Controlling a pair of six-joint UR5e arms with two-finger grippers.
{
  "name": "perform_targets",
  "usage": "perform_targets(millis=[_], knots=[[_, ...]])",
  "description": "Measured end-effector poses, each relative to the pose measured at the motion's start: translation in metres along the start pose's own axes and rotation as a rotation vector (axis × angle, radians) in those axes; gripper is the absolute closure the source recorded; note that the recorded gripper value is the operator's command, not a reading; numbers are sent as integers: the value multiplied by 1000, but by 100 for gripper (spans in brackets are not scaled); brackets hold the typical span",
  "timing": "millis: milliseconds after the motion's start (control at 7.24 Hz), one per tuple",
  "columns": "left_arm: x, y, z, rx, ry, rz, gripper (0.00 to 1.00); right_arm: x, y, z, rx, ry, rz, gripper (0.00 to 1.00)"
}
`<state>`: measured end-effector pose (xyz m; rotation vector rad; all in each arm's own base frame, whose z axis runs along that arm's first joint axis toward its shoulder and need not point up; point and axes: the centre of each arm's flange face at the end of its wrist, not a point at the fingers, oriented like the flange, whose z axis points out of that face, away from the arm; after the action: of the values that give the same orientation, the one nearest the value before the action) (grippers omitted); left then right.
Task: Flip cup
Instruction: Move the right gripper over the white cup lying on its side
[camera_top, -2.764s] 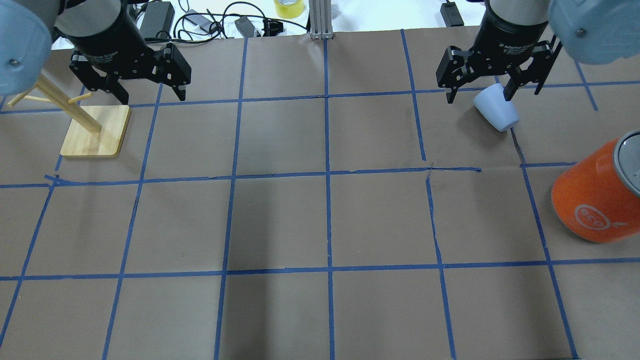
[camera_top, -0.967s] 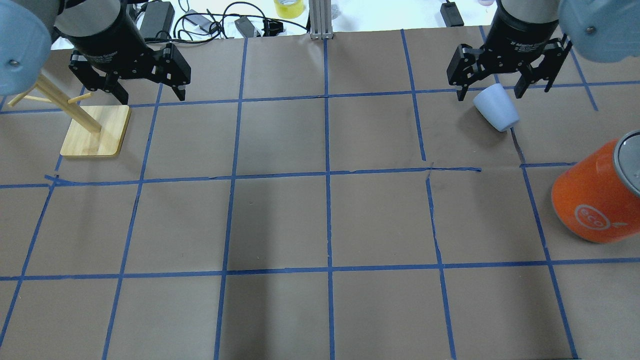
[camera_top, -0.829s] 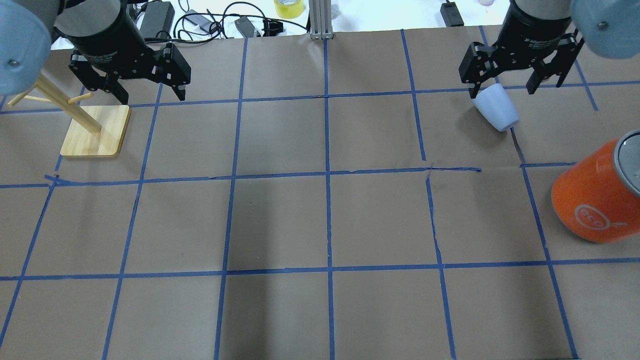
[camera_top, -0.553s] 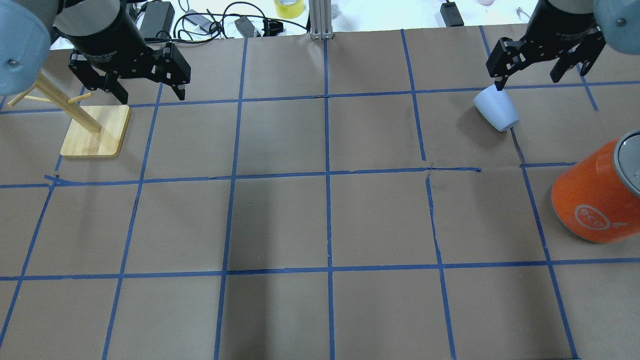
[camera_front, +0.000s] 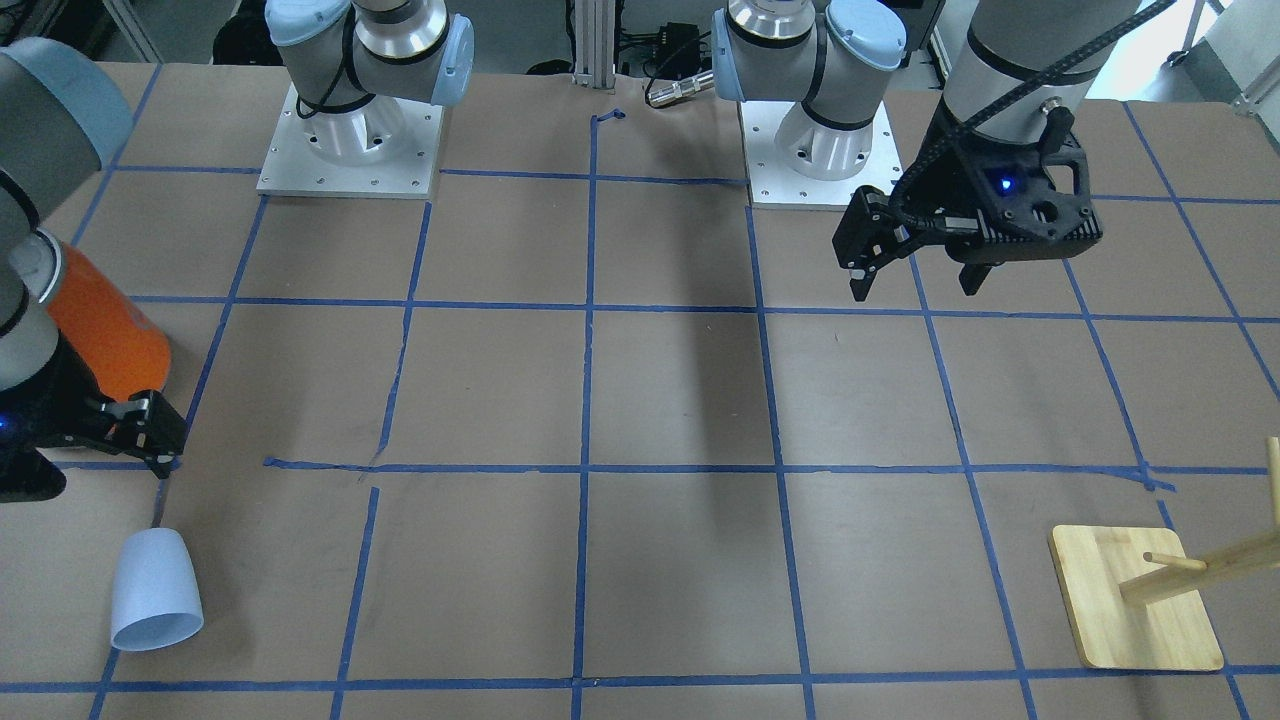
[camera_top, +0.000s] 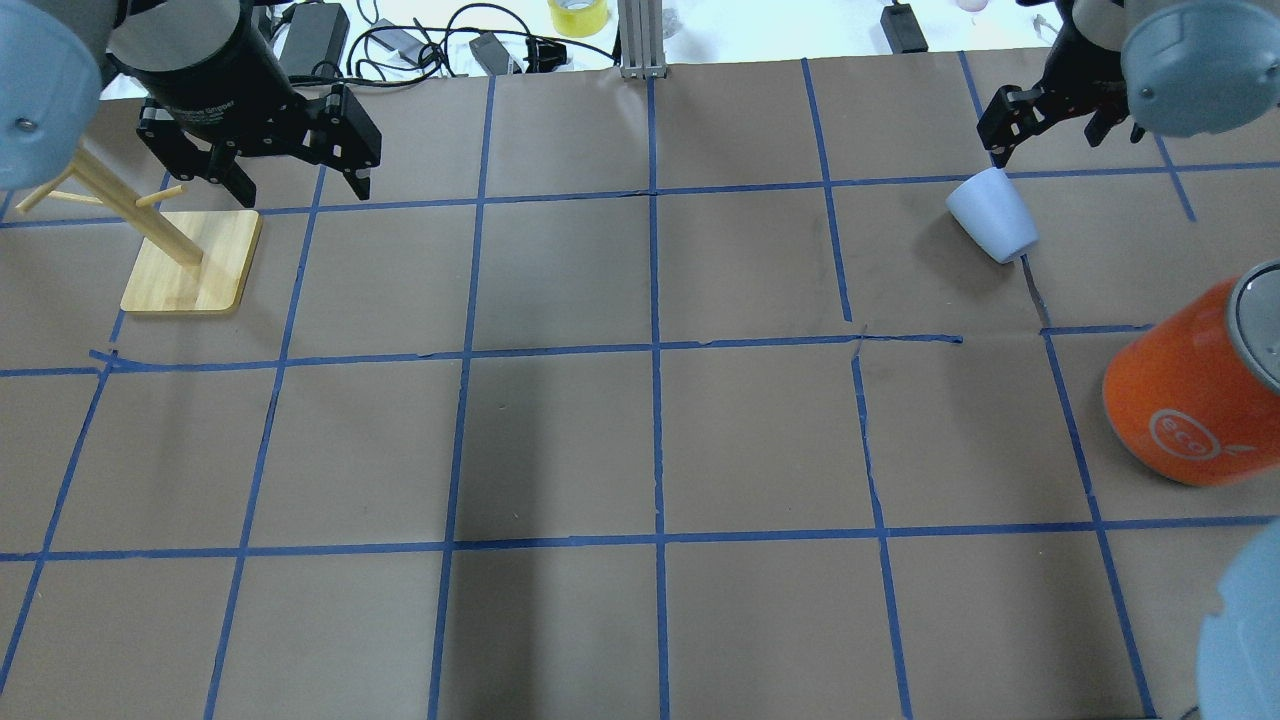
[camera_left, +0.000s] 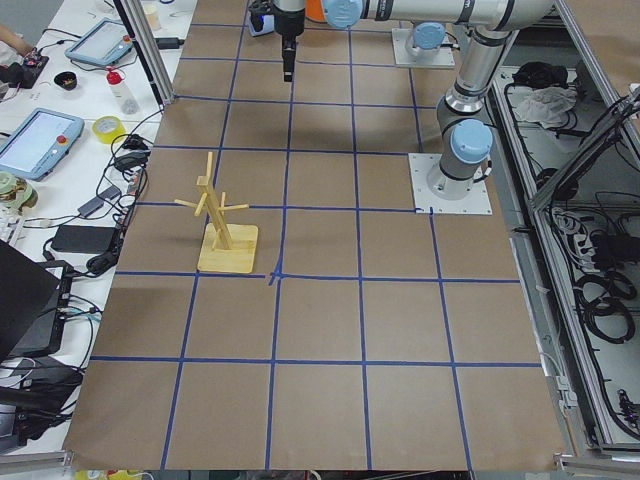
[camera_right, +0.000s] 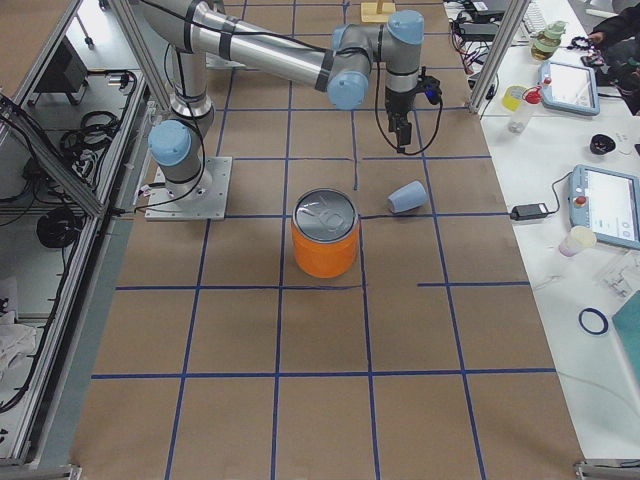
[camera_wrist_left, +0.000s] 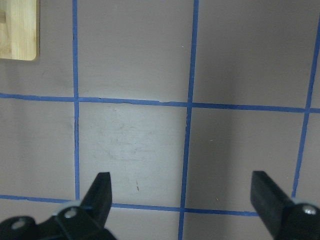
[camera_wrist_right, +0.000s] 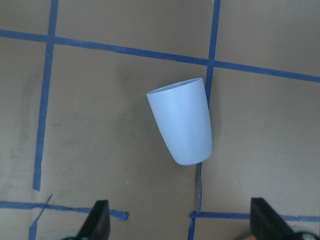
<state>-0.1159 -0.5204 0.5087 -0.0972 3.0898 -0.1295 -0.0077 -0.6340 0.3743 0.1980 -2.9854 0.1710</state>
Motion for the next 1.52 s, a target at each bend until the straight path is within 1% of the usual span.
perform_targets(millis=[276, 553, 1106, 1520], knots=[[0, 0, 0, 0, 0, -1, 0, 0, -12, 54, 20, 11, -7, 0], [0, 0, 1, -1, 0, -1, 0, 3, -18, 97, 14, 12, -2, 0], [0, 0, 1, -2, 0, -1, 0, 22, -18, 142, -9, 6, -14, 0], [0, 0, 1, -2, 0, -2, 0, 28, -18, 160, -13, 3, -25, 0]])
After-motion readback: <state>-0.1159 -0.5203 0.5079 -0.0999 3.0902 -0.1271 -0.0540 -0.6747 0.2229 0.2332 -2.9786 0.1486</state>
